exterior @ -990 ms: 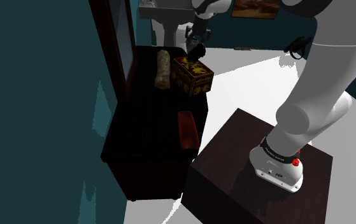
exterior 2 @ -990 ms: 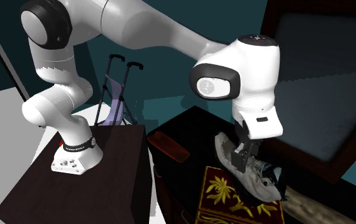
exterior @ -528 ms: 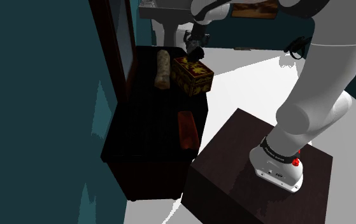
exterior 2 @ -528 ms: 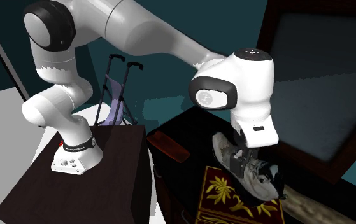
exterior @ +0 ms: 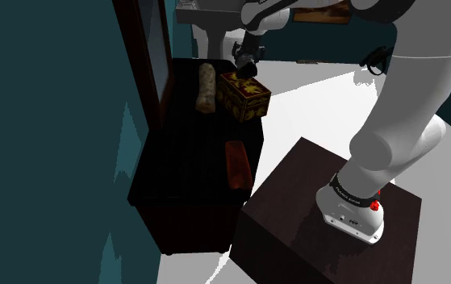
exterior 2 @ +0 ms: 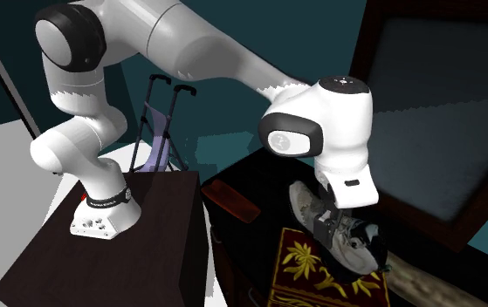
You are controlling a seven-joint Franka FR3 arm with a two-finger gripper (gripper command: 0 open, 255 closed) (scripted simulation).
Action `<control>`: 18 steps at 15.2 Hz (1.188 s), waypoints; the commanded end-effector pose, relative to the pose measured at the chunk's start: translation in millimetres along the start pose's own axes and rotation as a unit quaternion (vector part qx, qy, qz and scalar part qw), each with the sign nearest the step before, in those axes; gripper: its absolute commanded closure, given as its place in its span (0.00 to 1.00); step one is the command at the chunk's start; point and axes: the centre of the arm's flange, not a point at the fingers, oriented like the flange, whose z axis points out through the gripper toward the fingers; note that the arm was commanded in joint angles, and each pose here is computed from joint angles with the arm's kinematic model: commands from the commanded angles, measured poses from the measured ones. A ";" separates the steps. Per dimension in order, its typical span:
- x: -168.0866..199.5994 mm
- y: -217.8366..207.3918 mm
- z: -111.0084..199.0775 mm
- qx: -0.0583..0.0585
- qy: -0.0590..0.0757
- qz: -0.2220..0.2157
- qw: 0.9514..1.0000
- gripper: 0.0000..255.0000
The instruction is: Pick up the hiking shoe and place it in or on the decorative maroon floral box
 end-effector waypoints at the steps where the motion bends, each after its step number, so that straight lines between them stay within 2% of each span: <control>1: -0.6 4.0 6.8 -0.004 -0.006 0.002 1.000 1.00; 2: -0.3 2.8 6.6 -0.004 -0.005 0.002 1.000 0.00; 7: -0.6 4.0 6.8 -0.004 -0.006 0.002 1.000 0.00; 11: 0.0 3.6 -43.2 -0.004 -0.006 0.002 1.000 0.00; 18: 0.0 3.6 -43.2 -0.004 -0.006 0.002 1.000 0.00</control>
